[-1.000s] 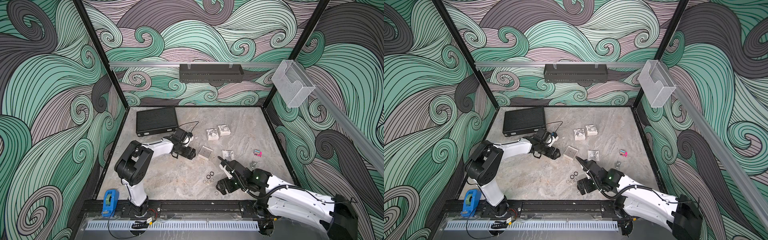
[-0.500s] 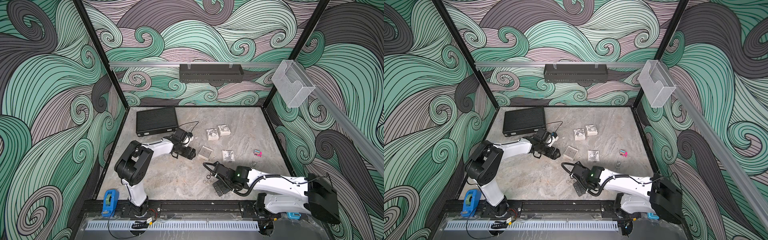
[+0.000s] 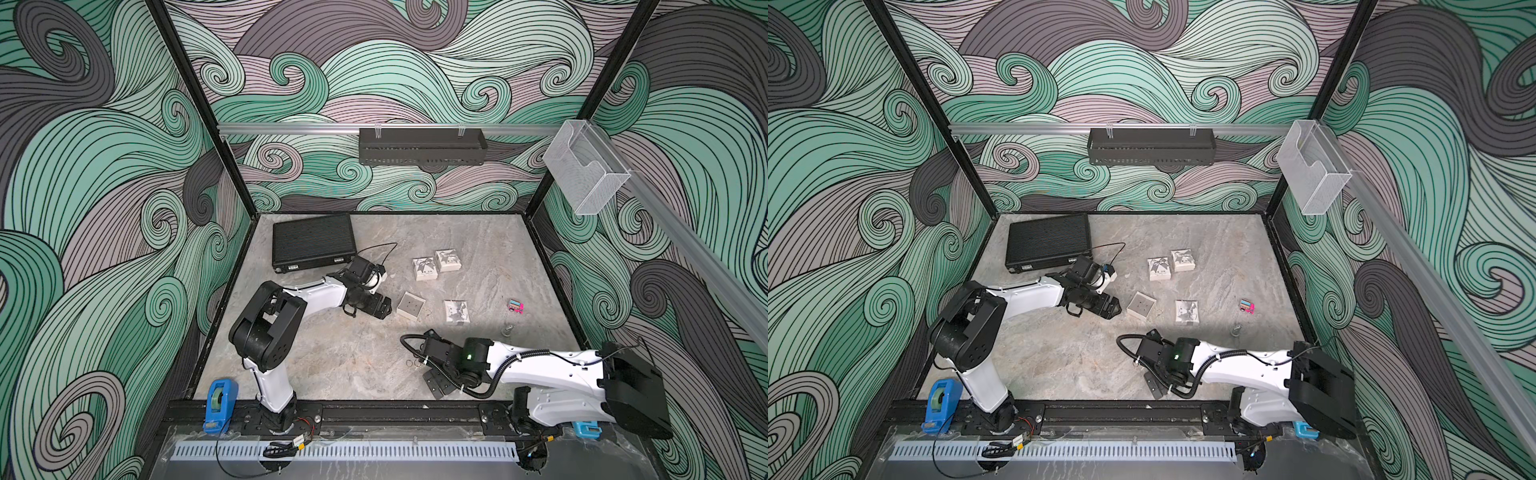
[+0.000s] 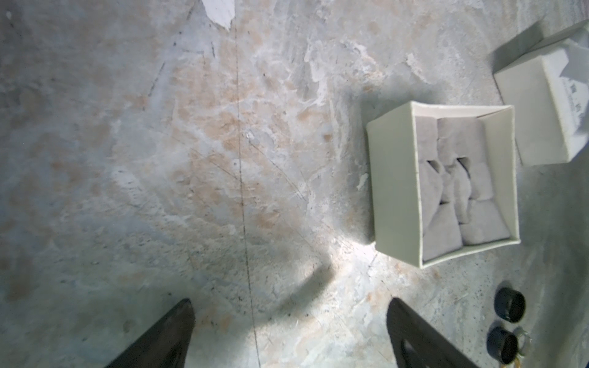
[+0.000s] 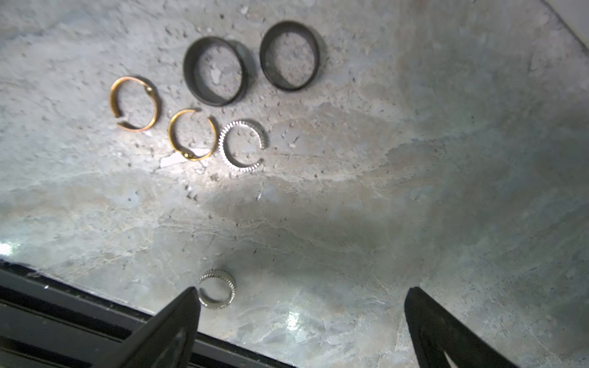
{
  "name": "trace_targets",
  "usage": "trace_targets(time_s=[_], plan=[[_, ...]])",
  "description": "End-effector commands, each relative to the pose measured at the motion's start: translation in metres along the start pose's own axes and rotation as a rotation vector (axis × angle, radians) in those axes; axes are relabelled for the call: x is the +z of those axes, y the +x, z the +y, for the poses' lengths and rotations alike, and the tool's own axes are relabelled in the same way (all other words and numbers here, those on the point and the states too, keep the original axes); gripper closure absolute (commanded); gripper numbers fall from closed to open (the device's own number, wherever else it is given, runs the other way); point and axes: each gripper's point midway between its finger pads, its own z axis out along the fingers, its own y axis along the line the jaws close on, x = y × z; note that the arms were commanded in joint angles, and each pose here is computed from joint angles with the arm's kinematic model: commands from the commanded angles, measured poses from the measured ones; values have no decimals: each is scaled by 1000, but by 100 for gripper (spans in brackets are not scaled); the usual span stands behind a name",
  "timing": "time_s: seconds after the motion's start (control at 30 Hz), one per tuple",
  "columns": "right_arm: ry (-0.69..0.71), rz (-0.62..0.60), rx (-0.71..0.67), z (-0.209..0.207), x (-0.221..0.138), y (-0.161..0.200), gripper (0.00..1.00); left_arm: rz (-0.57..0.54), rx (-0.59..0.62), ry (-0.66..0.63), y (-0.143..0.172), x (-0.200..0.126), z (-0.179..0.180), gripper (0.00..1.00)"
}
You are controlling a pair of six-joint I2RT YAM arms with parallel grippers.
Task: Take the rings out of the lift-off lid box
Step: Move the ring to the center of the board.
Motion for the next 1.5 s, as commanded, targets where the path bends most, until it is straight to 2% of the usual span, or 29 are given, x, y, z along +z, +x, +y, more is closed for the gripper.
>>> trace_targets(time_s=[0.0,0.8,1.17,1.47], plan=[[42,-4,25,-6,1,1,0,-4,-6,14,0,-4,-2,5],[126,35,31,-13,9,1,0,-7,4,14,-2,-6,-2,5],[214,11,77,-35,6,-15,0,-4,4,7,2,-7,-1,5],[168,-18,99,-37,16,-40,0,-8,2,4,5,-7,0,5]])
